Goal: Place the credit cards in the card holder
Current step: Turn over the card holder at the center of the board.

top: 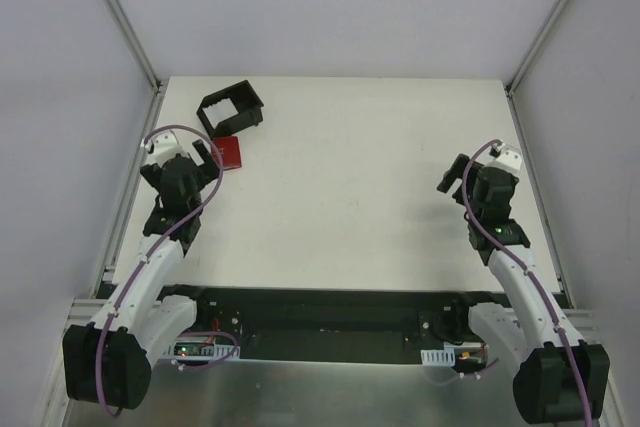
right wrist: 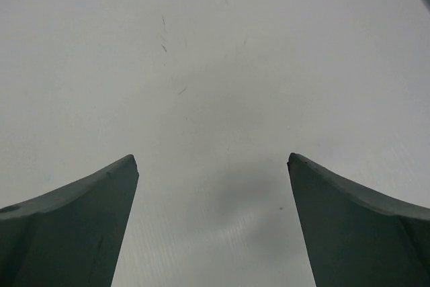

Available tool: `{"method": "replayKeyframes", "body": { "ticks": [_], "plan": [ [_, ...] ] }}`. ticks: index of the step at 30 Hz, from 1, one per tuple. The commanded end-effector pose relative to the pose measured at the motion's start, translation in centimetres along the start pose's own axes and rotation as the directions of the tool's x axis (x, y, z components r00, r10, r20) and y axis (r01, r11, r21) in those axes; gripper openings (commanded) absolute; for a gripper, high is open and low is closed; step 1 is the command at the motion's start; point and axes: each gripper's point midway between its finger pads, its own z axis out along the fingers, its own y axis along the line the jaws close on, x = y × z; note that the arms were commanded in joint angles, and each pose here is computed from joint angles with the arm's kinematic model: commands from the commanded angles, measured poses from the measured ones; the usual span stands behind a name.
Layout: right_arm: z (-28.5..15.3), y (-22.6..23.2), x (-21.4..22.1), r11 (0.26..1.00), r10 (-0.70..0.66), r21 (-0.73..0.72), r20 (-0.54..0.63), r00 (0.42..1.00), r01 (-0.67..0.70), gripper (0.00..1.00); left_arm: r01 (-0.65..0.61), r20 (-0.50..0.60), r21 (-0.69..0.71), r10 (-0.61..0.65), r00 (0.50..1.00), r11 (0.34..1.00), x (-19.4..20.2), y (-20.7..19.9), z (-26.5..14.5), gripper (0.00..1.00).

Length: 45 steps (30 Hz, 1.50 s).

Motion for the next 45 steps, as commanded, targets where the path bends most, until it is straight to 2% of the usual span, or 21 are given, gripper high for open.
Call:
{"method": "replayKeyframes", "body": {
  "ticks": [1,3,5,7,11,12,15,19,23,27,29,33,37,41,45],
  "plan": [
    [-1.6,0.6,1.8,0.992,0.125,0.023,-0.157,0.98,-0.123,0.96,0.048,0.045,-0.05,-0.045,0.998,0.998,-3.9,0.0,-0.6,0.99],
    [-2.2,2.4,2.0,0.992,-0.005,-0.123,-0.191,0.982,-0.018,0.96,0.059,0.044,-0.026,-0.058,0.997,0.998,-4.6,-0.6,-0.8,0.99],
    [-2.5,3.3,2.0,0.985,0.04,-0.157,-0.199,0.979,-0.072,0.96,0.076,0.025,0.035,-0.077,0.997,0.996,-4.9,-1.7,-1.4,0.99],
    [-2.9,4.7,2.3,0.968,0.028,-0.236,-0.224,0.974,-0.082,0.96,0.103,0.022,0.077,-0.105,0.994,0.992,-5.5,-2.7,-1.5,0.99],
    [-3.1,5.9,3.4,0.95,-0.004,-0.302,-0.284,0.959,-0.085,0.96,0.04,-0.017,0.214,-0.037,0.999,0.976,-6.4,-5.5,-1.7,0.99],
    [-3.2,6.2,3.6,0.943,-0.017,-0.321,-0.301,0.954,-0.085,0.96,0.05,-0.019,0.21,-0.047,0.999,0.977,-6.5,-5.6,-1.6,0.99],
    [-3.4,6.8,4.3,0.932,-0.048,-0.351,-0.361,0.931,-0.088,0.96,0.113,-0.024,0.182,-0.111,0.994,0.977,-6.9,-5.7,-0.8,0.99],
    [-3.5,6.8,4.9,0.935,-0.07,-0.343,-0.416,0.907,-0.085,0.96,0.063,-0.087,0.318,-0.037,0.995,0.946,-7.5,-9.5,0.6,0.99],
    [-4.0,6.8,5.5,0.934,-0.083,-0.347,-0.453,0.888,-0.09,0.96,0.065,-0.143,0.377,-0.011,0.99,0.924,-8.5,-13.0,3.8,0.99],
    [-4.5,6.6,5.9,0.938,-0.075,-0.333,-0.471,0.879,-0.099,0.96,0.071,-0.208,0.375,0.009,0.978,0.924,-7.8,-15.2,7.5,0.99],
    [-4.7,6.4,6.1,0.939,-0.08,-0.331,-0.478,0.875,-0.095,0.96,0.051,-0.216,0.425,0.046,0.975,0.904,-8.2,-17.1,9.1,0.99],
    [-4.9,6.1,6.7,0.941,-0.083,-0.325,-0.491,0.867,-0.093,0.96,0.054,-0.308,0.357,0.063,0.949,0.932,-5.4,-16.7,11.5,0.99],
    [-4.7,6.0,7.6,0.944,-0.075,-0.312,-0.515,0.854,-0.105,0.96,0.078,-0.36,0.154,-0.018,0.933,0.985,-1.7,-11.9,10.2,0.99],
    [-4.4,6.4,7.9,0.941,-0.065,-0.313,-0.536,0.842,-0.127,0.96,0.004,-0.393,-0.003,-0.005,0.919,1.0,2.8,-6.9,8.7,0.99],
    [-4.0,7.3,7.8,0.929,-0.064,-0.336,-0.557,0.828,-0.154,0.96,-0.06,-0.472,-0.04,0.034,0.881,0.997,6.3,-5.5,9.2,0.99]
  ]
}}
